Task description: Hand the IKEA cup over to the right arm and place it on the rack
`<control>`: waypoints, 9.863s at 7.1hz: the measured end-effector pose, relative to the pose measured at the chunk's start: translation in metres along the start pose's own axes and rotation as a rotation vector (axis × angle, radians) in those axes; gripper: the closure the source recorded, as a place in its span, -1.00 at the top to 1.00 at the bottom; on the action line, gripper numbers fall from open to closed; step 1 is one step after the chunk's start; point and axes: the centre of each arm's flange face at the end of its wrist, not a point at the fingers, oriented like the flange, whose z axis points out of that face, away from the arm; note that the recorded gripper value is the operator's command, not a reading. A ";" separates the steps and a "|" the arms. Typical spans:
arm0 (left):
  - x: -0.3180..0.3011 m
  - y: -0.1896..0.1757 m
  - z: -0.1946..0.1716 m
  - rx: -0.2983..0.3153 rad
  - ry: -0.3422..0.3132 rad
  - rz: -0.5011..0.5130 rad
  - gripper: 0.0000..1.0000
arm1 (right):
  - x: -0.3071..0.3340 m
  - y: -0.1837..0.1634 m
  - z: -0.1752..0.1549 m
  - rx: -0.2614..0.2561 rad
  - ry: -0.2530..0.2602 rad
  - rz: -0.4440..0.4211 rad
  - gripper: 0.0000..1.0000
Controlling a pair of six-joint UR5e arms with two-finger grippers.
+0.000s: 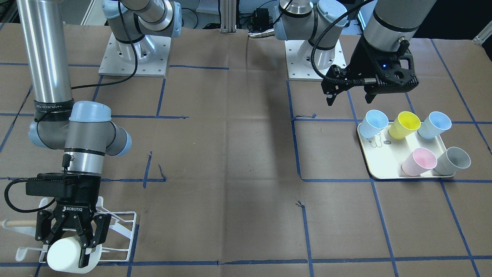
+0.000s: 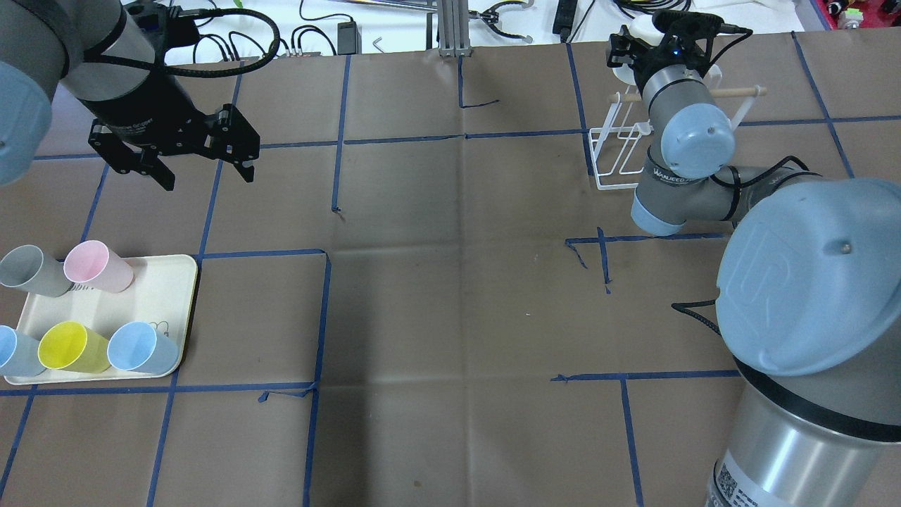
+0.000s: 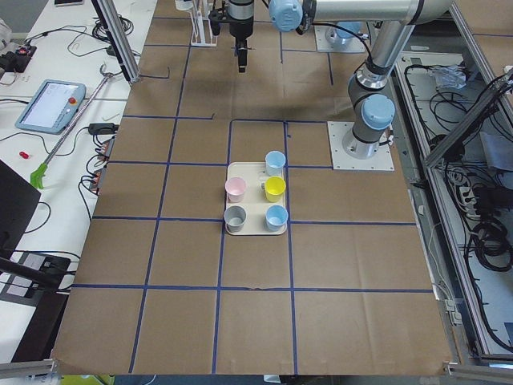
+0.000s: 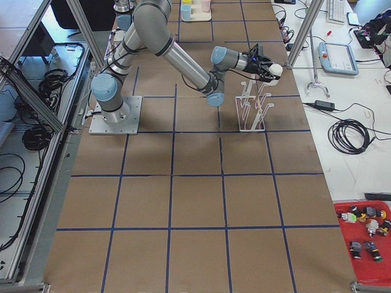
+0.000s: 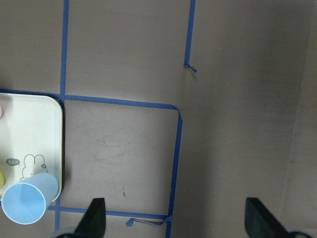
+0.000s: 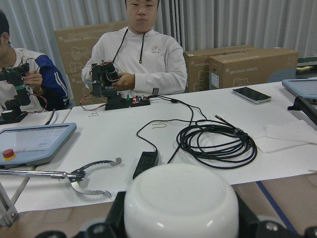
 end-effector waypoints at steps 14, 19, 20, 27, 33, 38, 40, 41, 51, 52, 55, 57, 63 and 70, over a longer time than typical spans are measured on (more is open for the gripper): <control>-0.206 0.066 0.129 -0.092 0.003 0.094 0.98 | -0.103 -0.137 -0.115 0.034 -0.146 0.178 1.00; -0.192 0.084 0.213 -0.066 0.028 0.093 0.97 | -0.149 -0.129 -0.160 -0.002 -0.250 0.498 1.00; -0.193 0.083 0.224 -0.072 0.032 0.093 0.98 | -0.154 -0.125 -0.163 -0.015 -0.261 0.580 1.00; -0.194 0.091 0.255 -0.142 0.029 0.093 0.31 | -0.158 -0.108 -0.177 -0.016 -0.298 0.793 1.00; -0.199 0.092 0.252 -0.152 0.000 0.091 -1.00 | -0.157 -0.096 -0.178 -0.042 -0.298 0.932 1.00; -0.217 0.057 0.148 -0.116 -0.030 0.099 -1.00 | -0.163 -0.092 -0.187 -0.075 -0.306 1.070 1.00; -0.229 0.030 0.061 -0.123 -0.016 0.104 -1.00 | -0.164 -0.082 -0.202 -0.115 -0.297 1.180 1.00; -0.232 0.018 0.030 -0.104 -0.004 0.113 -1.00 | -0.162 -0.081 -0.212 -0.131 -0.293 1.241 1.00; -0.067 -0.066 0.018 0.830 0.757 0.542 -1.00 | -0.165 -0.063 -0.232 -0.247 -0.294 1.457 1.00; -0.044 -0.057 0.029 0.887 0.782 0.614 -1.00 | -0.165 -0.063 -0.232 -0.248 -0.294 1.456 1.00; 0.007 -0.024 0.082 0.984 0.787 0.772 -1.00 | -0.166 -0.063 -0.231 -0.256 -0.297 1.456 1.00; 0.038 0.001 0.106 1.055 0.805 0.838 -1.00 | -0.171 -0.062 -0.232 -0.305 -0.328 1.458 1.00; 0.090 0.030 0.106 1.057 0.856 0.932 -0.99 | -0.171 -0.037 -0.235 -0.407 -0.277 1.502 1.00; 0.090 0.030 0.104 1.059 0.855 0.933 -0.96 | -0.194 -0.033 -0.247 -0.488 -0.253 1.472 0.99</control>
